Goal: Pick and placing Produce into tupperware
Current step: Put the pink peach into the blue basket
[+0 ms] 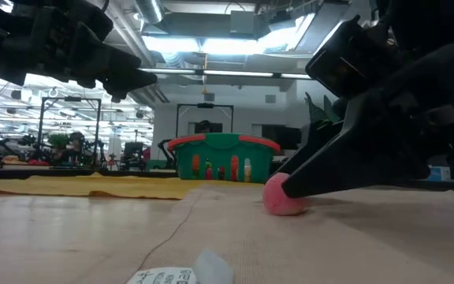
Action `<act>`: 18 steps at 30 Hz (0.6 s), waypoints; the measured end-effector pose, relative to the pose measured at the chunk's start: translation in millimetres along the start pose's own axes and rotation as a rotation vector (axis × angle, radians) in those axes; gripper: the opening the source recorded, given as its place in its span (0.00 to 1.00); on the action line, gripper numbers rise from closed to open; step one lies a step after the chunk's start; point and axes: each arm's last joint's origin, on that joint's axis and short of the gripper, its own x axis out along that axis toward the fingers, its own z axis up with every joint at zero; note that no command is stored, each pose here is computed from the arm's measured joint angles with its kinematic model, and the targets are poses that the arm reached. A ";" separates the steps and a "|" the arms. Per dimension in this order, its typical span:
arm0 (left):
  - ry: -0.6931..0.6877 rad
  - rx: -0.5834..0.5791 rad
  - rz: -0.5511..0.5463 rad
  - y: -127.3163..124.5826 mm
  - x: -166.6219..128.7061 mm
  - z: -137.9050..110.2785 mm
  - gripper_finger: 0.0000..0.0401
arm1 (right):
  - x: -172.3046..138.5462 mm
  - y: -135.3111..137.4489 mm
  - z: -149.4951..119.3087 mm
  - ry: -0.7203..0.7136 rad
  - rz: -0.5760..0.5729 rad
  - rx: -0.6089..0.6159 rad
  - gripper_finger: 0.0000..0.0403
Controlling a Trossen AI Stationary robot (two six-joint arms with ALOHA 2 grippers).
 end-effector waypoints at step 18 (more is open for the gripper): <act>0.000 0.000 0.000 0.0 0.0 -0.1 0.66 | 1.9 -6.8 -0.4 0.028 0.007 0.001 0.39</act>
